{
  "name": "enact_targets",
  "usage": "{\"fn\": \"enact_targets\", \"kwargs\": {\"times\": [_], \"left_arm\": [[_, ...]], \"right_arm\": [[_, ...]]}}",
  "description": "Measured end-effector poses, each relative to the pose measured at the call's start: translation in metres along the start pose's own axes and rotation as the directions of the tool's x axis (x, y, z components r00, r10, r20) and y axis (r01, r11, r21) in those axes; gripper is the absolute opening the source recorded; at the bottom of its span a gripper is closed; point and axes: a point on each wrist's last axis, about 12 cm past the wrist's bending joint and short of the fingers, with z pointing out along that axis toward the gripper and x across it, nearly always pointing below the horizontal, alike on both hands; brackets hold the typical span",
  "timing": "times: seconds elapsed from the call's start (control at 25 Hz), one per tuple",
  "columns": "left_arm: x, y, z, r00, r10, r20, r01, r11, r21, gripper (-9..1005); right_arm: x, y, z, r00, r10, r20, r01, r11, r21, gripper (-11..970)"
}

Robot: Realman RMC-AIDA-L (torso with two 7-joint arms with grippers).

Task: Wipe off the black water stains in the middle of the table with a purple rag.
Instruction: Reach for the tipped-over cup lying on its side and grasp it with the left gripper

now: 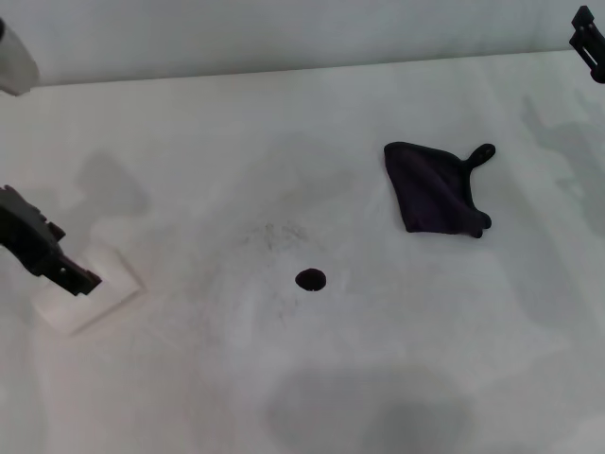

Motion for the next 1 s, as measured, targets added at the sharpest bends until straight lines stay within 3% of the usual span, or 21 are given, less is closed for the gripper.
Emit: {"fn": "enact_targets", "kwargs": {"times": [0.32, 1.0], "left_arm": [[0.005, 0.001, 0.021, 0.999, -0.032, -0.011, 0.032, 0.999, 0.019, 877], [0.016, 0.008, 0.046, 0.997, -0.071, -0.037, 0.070, 0.997, -0.039, 876]], "right_arm": [[0.000, 0.000, 0.003, 1.000, -0.003, -0.008, 0.003, 1.000, 0.002, 872], [-0.002, -0.001, 0.005, 1.000, -0.007, -0.007, 0.007, 1.000, 0.002, 872]]}}
